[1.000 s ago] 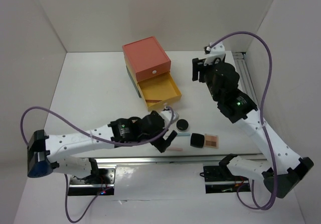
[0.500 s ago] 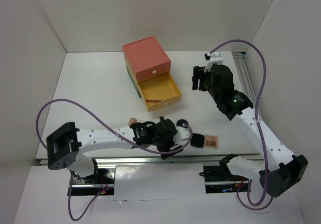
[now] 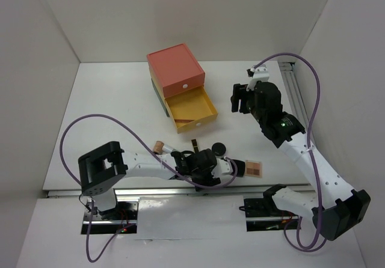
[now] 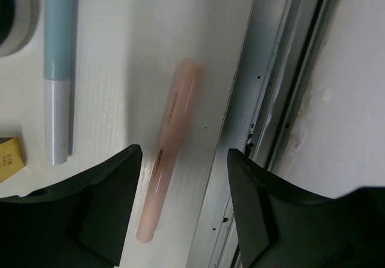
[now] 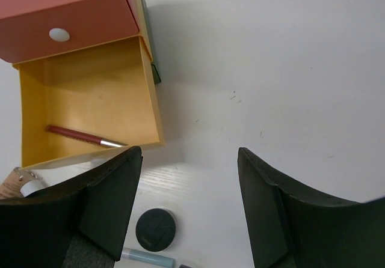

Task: Organize the makeup

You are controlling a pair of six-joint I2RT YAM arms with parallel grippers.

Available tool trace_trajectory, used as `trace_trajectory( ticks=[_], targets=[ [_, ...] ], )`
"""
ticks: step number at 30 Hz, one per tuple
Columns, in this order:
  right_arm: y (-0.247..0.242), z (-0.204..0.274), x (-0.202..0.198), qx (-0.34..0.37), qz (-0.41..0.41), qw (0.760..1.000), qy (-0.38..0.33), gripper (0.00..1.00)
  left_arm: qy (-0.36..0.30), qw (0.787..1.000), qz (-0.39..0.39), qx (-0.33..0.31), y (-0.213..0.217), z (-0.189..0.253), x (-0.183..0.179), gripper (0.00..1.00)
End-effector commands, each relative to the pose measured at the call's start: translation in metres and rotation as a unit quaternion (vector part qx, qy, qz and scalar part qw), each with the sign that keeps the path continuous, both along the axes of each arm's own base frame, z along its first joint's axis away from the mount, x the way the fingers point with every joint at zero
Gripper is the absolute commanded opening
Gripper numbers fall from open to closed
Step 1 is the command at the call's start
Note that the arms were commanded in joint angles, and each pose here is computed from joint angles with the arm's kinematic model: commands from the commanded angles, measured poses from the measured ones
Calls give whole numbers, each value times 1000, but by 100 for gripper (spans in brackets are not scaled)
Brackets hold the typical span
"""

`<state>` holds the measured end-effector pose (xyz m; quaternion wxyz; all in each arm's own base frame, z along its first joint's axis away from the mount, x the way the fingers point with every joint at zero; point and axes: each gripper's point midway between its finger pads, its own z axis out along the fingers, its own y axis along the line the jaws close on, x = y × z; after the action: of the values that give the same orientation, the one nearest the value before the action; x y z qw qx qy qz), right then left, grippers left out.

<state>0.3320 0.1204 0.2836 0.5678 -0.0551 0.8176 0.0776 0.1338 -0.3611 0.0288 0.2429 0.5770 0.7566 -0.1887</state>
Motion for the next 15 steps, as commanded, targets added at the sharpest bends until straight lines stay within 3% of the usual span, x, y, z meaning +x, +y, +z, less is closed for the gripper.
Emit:
trace_trajectory(
  ticks=[1,4,6,9,13,15],
  targets=[
    [-2,8,-4,12,-1,1000,-10,72,-11,1000,-11,-3,-10,-8,5,70],
    [-3,11,-5,14,-1,1000,-15,72,-3,1000,1,1,-11,-15,10,58],
    [-3,11,-5,14,-1,1000,-15,72,-1,1000,5,1,-12,-19,10,40],
    [-3,11,-7,19,-3,1000,-14,73,0,1000,5,1,-14,-20,11,27],
    [-5,11,-7,18,-7,1000,-15,75,-11,1000,26,11,-12,-22,17,2],
    [-5,11,-7,17,-7,1000,-15,75,-20,999,32,15,-10,-22,21,0]
  ],
)
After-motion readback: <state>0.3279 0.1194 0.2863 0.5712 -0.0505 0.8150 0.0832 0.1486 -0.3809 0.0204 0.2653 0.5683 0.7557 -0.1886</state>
